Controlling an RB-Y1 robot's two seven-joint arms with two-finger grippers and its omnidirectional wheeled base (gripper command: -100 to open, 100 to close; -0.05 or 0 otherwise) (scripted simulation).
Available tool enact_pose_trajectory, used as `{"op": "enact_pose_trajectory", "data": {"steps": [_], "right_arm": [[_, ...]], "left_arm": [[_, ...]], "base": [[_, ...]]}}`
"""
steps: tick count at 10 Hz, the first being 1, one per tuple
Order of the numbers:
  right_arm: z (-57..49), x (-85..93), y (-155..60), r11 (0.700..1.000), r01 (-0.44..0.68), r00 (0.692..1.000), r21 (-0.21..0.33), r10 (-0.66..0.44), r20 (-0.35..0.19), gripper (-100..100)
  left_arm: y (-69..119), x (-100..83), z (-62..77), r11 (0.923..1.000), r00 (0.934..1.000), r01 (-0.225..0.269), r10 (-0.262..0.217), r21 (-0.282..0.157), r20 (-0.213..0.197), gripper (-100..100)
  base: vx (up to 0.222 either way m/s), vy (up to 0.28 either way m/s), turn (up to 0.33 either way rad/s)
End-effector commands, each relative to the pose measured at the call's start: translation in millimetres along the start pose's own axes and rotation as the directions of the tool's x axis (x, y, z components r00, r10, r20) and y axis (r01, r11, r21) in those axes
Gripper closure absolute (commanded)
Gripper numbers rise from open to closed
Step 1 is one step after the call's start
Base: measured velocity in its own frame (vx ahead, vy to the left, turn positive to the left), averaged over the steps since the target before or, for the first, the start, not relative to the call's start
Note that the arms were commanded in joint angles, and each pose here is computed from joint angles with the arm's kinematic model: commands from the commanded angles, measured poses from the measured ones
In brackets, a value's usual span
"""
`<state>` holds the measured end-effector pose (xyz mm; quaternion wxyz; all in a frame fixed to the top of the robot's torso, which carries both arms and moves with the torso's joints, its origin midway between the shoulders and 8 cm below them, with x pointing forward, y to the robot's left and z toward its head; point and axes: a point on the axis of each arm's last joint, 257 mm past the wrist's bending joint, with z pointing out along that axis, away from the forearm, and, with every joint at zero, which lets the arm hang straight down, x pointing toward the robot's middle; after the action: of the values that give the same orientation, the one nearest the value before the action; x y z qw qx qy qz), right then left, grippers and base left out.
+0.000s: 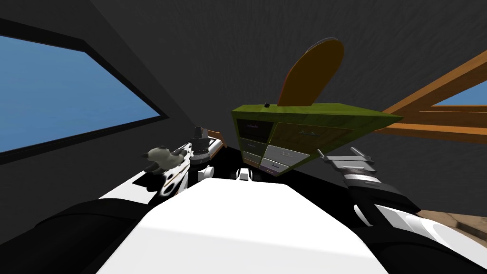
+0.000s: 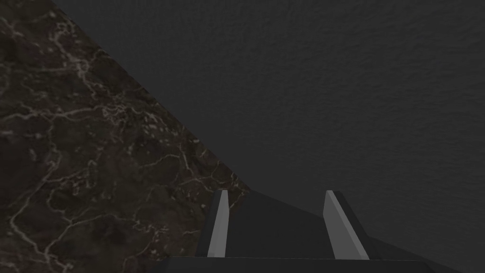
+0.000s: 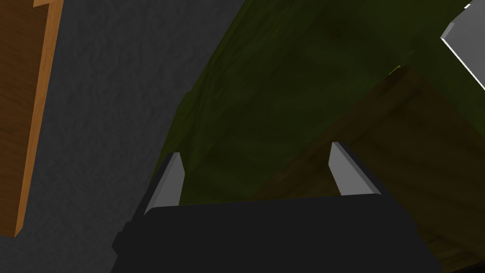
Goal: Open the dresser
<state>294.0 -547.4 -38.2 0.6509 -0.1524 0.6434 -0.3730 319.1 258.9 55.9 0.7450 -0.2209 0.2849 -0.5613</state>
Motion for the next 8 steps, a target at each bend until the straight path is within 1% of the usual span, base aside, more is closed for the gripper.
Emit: {"op": "enact_pose_trajectory", "data": {"steps": [1,8], "right_arm": [[4.6,-19.0,2.4,0.998,0.054,0.997,-0.014,-0.054,0.047,-100],[4.3,-20.0,1.9,0.998,0.059,0.997,-0.014,-0.058,0.048,-100]], "left_arm": [[0.0,0.0,0.0,1.0,1.0,0.0,0.0,0.0,0.0,0],[0.0,0.0,0.0,1.0,1.0,0.0,0.0,0.0,0.0,0]], "base": [[0.0,0.007,-0.006],[-0.001,0.003,0.0]]}}
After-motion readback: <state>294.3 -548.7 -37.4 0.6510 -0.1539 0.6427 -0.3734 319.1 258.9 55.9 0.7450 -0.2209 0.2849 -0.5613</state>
